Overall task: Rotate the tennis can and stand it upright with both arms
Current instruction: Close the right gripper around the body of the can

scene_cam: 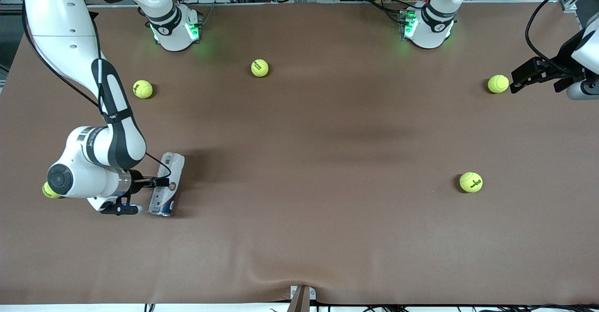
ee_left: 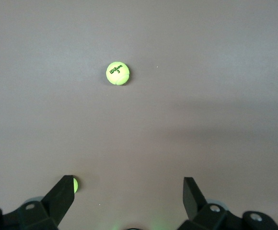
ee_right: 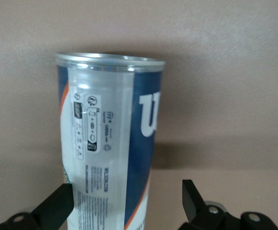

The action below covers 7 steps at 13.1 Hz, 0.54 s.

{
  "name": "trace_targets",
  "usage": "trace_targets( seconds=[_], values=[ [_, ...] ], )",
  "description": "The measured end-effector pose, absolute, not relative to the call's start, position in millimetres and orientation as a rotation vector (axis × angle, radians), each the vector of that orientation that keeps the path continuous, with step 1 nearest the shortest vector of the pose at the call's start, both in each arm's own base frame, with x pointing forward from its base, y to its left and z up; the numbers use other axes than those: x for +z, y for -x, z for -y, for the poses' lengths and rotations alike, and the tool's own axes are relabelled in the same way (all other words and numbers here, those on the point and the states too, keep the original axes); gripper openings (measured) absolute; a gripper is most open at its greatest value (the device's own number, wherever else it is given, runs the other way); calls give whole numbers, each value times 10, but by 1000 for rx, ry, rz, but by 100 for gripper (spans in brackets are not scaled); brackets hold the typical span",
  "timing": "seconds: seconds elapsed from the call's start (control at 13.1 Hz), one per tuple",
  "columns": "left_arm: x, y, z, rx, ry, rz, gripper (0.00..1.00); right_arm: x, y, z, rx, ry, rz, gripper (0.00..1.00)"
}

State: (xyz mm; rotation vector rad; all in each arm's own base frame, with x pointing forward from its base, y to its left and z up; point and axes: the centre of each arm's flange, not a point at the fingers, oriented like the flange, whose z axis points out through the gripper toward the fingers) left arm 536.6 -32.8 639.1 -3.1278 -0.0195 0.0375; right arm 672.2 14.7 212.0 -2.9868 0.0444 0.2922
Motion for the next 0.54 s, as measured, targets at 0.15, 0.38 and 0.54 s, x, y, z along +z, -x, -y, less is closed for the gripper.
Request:
trace_targets(
  seconds=[0.15,0.38,0.54],
  values=[
    [6390,-5367,328,38,3128,20,100,2042,-6712,-161,304,2985,-46,100],
    [6390,-5369,328,35,3128,20,100,1894,-6704,-160,310,2988,-50,100],
    [6392,-5372,328,32,3128,20,100,1852,-6700,-170,314,2988,-49,100]
  ],
)
